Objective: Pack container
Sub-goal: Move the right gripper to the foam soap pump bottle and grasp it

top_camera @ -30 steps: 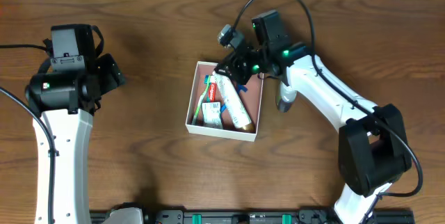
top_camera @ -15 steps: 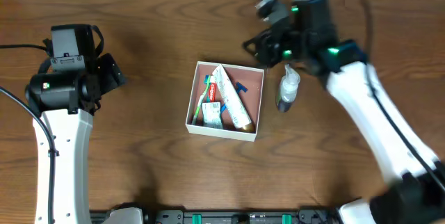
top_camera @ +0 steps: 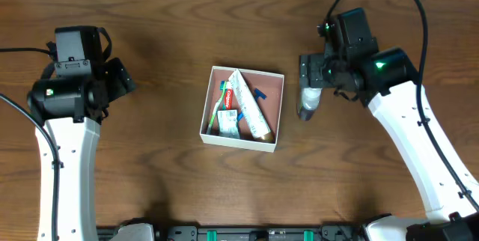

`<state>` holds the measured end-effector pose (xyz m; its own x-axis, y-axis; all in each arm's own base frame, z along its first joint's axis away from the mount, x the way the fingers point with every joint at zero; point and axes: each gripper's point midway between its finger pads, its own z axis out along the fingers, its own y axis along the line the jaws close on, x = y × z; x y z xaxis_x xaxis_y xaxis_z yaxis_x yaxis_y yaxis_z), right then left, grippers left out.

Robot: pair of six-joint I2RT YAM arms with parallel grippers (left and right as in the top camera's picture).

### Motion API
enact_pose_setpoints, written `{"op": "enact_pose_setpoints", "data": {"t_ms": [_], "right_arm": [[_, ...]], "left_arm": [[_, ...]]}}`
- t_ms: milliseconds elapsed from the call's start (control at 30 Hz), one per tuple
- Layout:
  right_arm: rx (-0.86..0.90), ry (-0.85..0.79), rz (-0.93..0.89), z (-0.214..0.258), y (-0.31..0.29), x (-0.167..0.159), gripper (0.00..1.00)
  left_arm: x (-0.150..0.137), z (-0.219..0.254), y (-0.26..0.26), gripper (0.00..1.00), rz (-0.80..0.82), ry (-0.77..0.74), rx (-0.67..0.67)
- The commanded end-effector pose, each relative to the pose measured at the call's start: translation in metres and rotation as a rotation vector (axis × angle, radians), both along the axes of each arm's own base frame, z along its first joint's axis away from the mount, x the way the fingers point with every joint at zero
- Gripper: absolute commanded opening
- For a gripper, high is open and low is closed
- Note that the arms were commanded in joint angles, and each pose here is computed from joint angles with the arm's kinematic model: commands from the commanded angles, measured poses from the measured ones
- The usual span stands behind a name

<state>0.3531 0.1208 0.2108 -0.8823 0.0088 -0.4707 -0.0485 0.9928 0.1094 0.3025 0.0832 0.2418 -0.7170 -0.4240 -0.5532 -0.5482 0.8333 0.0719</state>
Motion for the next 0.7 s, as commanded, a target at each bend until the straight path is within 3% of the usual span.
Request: {"op": "enact_pose_setpoints", "data": {"t_ms": [0,100,300,467,667], "right_arm": [[-0.031,0.035,-0.095,-0.007,-0.014,-0.003,0.9],[-0.048,0.086,-0.101,-0.02,-0.015,-0.007,0.91],[-0.03,0.209,-0.106,-0.057,-0.002,-0.006,0.81],[-0.065,0.312,-0.113,-0.087,0.0,-0.011,0.78],[-0.078,0.32,-0.118,-0.097,0.0,-0.005,0.69]], "left_arm": [[-0.001,0.0,0.003,0.98,0.002,0.006,0.012],[-0.001,0.0,0.003,0.98,0.002,0.006,0.012],[-0.001,0.0,0.003,0.98,0.002,0.006,0.012],[-0.001,0.0,0.003,0.98,0.002,0.006,0.012],[-0.001,0.0,0.003,0.98,0.002,0.006,0.012]]}}
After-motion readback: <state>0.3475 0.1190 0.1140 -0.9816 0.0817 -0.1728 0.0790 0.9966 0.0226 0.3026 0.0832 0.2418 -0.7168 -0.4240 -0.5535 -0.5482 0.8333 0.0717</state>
